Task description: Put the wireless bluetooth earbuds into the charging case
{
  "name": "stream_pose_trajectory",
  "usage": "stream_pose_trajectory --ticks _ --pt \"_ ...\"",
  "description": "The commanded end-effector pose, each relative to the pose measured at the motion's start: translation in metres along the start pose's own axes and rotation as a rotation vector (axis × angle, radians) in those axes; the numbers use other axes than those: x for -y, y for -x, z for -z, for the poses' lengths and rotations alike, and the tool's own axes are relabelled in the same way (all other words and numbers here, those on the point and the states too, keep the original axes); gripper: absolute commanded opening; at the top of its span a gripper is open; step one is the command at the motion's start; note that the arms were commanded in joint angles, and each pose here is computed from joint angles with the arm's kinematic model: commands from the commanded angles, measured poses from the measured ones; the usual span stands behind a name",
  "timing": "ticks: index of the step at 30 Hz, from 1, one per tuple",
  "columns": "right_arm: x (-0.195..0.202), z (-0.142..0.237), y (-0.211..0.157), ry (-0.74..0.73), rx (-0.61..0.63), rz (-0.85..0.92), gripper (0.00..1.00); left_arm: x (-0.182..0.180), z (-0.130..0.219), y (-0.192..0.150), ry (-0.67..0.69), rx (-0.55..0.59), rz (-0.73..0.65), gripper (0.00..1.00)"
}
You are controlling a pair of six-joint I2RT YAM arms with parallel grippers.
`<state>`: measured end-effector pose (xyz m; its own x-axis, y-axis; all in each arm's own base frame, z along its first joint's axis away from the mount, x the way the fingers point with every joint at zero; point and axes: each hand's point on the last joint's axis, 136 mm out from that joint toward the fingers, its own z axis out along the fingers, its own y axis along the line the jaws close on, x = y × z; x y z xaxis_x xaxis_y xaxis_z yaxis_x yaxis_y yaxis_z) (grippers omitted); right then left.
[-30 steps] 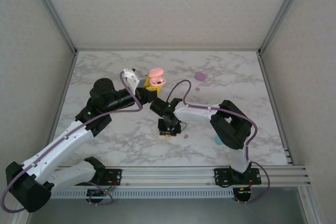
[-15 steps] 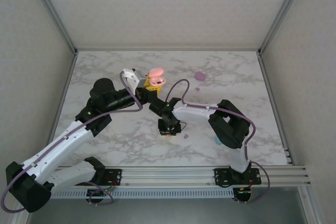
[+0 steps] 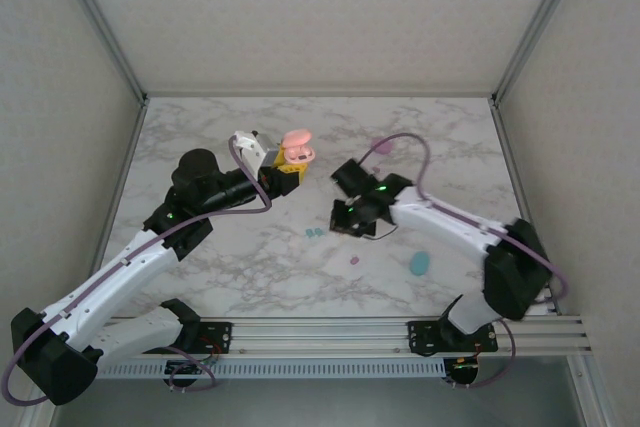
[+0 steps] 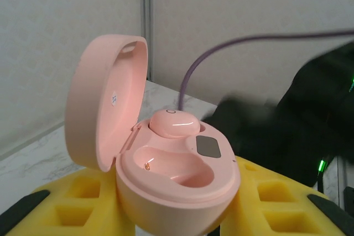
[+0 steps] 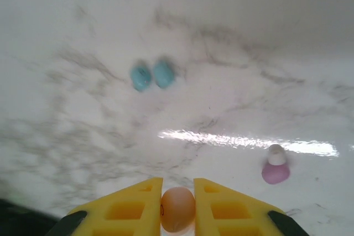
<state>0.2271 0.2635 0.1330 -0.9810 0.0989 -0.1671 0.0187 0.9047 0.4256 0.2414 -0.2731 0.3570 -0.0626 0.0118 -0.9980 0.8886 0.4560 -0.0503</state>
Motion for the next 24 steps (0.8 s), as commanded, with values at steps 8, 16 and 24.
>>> stream_pose_trajectory --ticks 8,16,24 --pt "-0.072 0.189 0.031 0.496 0.305 0.139 0.19 0.003 -0.016 -0.007 -0.051 0.011 0.008 0.34" --pt "-0.128 0.226 0.028 0.768 0.274 0.231 0.20 0.015 -0.030 -0.014 -0.130 -0.010 -0.003 0.34" --pt "-0.146 0.218 0.037 0.803 0.255 0.252 0.20 0.027 -0.040 -0.017 -0.176 -0.032 -0.023 0.34"
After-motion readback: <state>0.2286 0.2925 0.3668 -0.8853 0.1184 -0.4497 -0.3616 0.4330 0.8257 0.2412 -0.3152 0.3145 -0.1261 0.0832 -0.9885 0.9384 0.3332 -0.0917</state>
